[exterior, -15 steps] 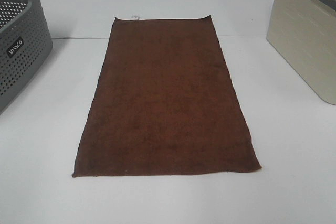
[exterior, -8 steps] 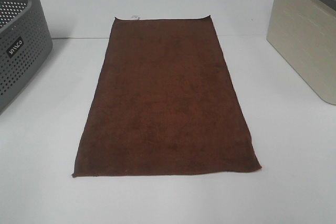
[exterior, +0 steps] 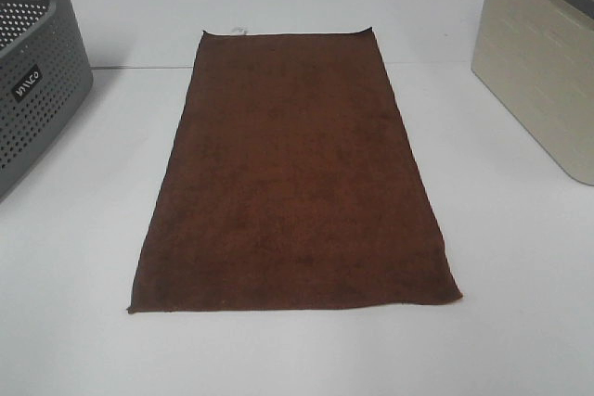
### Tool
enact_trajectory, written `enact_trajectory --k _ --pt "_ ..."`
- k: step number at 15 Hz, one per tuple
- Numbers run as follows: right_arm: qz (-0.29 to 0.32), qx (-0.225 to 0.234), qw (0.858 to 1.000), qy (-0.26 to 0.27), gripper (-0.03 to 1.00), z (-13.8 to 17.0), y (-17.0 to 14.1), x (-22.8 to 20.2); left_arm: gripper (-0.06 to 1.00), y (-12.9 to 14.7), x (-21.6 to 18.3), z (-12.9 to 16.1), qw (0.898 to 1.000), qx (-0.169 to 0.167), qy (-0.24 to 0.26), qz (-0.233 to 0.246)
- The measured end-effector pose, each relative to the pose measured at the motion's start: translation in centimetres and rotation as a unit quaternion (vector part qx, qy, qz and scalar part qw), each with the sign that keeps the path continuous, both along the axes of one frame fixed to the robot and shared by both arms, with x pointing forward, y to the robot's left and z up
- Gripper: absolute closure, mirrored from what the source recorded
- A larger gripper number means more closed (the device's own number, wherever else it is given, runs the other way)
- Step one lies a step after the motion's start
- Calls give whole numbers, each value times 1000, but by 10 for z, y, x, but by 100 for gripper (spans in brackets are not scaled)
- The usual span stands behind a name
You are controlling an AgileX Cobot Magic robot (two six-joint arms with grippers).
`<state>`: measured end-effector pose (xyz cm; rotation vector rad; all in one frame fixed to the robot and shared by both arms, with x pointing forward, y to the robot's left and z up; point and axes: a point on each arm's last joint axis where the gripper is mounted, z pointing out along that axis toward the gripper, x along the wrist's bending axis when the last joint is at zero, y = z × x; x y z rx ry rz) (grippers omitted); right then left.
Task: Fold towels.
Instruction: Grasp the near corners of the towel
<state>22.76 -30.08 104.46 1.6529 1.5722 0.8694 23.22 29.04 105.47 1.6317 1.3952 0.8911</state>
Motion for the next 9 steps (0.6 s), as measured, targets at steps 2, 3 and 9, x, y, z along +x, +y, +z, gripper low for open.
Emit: enact_trajectory --k 2,3,9 --pt "0 0 1000 0 14 0 0 0 38 0 0 0 1000 0 0 0" --pt "0 0 1000 0 14 0 0 0 38 0 0 0 1000 0 0 0" --pt "0 0 1000 0 14 0 0 0 38 0 0 0 1000 0 0 0"
